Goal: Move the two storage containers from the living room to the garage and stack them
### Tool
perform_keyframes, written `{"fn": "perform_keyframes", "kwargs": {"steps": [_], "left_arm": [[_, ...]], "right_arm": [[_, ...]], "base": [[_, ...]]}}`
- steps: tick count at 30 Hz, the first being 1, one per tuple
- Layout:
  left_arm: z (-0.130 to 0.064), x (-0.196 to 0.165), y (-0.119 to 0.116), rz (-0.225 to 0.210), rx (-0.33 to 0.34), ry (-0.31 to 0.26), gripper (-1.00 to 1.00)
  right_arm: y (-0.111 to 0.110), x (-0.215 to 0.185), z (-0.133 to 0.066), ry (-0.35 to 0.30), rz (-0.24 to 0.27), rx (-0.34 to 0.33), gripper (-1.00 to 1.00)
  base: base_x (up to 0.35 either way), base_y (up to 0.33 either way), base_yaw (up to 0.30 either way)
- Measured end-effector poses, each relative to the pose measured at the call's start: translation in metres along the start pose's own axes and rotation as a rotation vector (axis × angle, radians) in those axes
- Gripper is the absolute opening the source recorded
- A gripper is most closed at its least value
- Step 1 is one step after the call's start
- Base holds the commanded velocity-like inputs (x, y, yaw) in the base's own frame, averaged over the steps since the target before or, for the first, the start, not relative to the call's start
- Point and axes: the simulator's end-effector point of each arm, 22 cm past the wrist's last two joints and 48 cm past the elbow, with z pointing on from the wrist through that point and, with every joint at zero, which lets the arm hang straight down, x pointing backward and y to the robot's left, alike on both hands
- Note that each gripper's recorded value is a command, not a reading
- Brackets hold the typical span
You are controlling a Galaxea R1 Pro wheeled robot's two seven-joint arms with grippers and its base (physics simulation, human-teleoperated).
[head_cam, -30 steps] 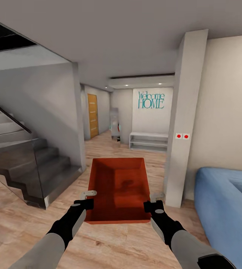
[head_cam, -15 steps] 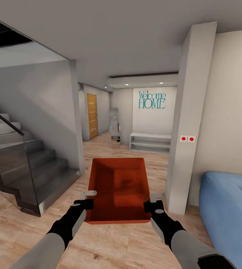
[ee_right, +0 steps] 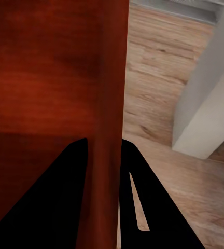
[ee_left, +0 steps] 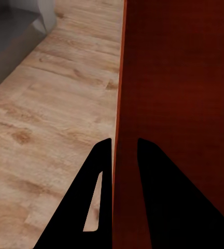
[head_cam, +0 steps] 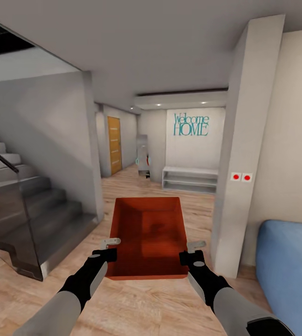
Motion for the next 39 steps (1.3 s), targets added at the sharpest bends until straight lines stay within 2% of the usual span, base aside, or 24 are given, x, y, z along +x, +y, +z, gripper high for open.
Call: {"fn": "perform_keyframes", "kwargs": {"steps": [14,39], "left_arm": [[0.0,-0.0004,0.0,0.0,0.0,-0.002,-1.0],[0.0,0.0,0.0,0.0,0.0,0.0,-1.0]], "right_arm": [[0.0,-0.0002,0.0,-0.001,0.001,0.0,-1.0],[0.0,0.0,0.0,0.0,0.0,0.0,-1.0]], "base": [[0.323,0.0,0.186],[0.323,0.0,0.009]]}}
